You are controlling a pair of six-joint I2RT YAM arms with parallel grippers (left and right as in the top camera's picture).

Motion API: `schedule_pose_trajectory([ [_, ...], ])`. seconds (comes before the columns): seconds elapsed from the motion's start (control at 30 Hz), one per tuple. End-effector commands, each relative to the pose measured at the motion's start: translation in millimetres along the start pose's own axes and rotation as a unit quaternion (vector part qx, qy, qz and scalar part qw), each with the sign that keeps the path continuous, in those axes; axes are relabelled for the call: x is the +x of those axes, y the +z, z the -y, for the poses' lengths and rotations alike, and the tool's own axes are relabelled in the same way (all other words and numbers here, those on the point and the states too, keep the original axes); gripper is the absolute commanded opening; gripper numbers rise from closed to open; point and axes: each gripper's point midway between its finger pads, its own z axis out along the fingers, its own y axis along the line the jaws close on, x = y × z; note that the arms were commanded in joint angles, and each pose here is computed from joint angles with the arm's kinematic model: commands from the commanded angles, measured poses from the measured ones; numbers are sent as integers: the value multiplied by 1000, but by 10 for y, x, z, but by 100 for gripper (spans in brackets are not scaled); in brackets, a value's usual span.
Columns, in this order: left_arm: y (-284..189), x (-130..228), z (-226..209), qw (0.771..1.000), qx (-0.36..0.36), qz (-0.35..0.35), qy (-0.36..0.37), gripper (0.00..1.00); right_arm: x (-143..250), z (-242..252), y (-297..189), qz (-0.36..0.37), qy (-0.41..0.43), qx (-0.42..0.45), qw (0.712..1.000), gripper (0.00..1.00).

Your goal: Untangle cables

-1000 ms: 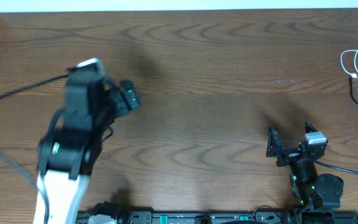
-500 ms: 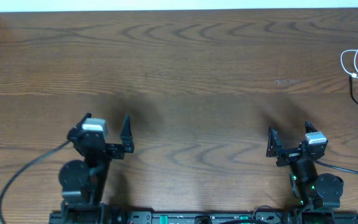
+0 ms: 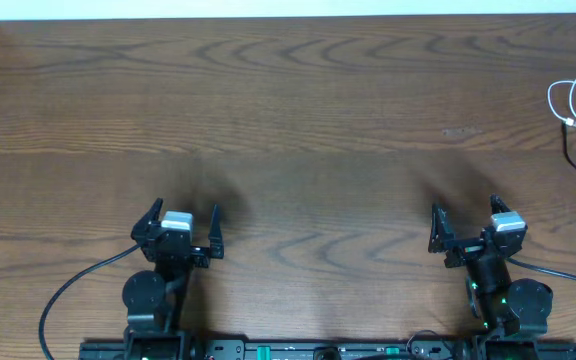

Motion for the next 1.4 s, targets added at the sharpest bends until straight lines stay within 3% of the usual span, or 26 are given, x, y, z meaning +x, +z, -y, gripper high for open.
schedule_pose_trajectory([
  [0.0, -10, 96, -21, 1000, -8, -9, 9, 100, 12, -20, 0, -1, 4, -4, 1000, 99],
  [1.37, -30, 33, -54, 1000, -18, 6, 10, 100, 12, -20, 0, -1, 4, -4, 1000, 99],
])
